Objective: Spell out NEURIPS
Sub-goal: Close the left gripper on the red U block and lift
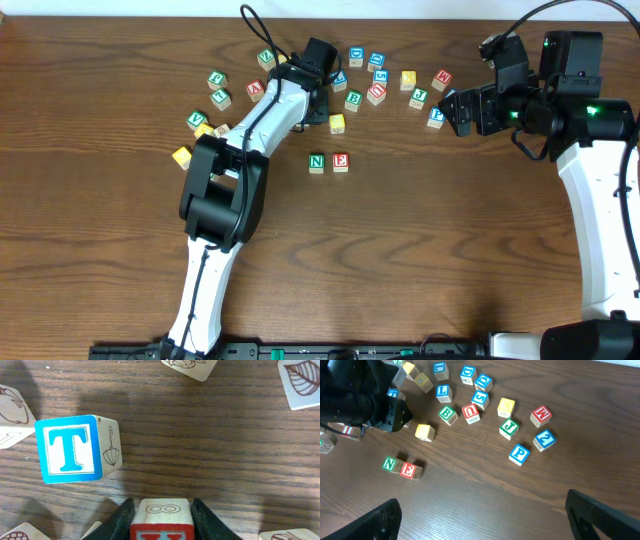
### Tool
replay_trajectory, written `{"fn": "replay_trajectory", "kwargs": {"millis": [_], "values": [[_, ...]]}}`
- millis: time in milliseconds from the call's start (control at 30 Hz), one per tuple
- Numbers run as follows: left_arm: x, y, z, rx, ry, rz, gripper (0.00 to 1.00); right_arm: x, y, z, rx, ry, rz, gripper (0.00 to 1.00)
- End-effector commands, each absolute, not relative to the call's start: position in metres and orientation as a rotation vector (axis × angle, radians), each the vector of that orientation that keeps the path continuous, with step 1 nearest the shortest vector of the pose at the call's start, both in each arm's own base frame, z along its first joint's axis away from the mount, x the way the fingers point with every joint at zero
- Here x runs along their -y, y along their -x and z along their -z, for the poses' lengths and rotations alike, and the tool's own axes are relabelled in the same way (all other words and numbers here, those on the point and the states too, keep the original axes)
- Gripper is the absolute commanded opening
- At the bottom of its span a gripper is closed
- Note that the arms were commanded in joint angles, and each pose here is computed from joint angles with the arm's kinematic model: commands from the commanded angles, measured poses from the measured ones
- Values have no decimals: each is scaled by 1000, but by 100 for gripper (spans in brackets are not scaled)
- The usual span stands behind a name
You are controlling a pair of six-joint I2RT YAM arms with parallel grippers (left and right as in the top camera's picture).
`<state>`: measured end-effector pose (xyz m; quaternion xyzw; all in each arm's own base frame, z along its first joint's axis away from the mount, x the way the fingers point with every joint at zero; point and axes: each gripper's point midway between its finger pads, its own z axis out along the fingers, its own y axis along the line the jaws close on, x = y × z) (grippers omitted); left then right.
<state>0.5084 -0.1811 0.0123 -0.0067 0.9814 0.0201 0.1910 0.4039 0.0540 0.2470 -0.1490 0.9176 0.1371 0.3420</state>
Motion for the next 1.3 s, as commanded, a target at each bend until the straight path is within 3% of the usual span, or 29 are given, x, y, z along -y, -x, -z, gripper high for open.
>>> {"fn": "replay_trajectory", "kwargs": {"millis": [0, 633, 833, 1067, 1267], "values": [[179, -515, -19, -2736, 30, -63, 34, -56, -406, -256, -2360, 388, -371, 99], [188, -514, -95, -2626, 25, 8, 30, -56, -406, -256, -2360, 388, -371, 99], [208, -485, -115, -2658, -40, 12, 30, -56, -406, -256, -2360, 388, -371, 99], [247, -432, -99, -2822, -60, 112, 30, -56, -406, -256, -2360, 388, -371, 99], [266, -412, -85, -2860, -38, 120, 30, -56, -406, -256, -2360, 388, -371, 99]]}}
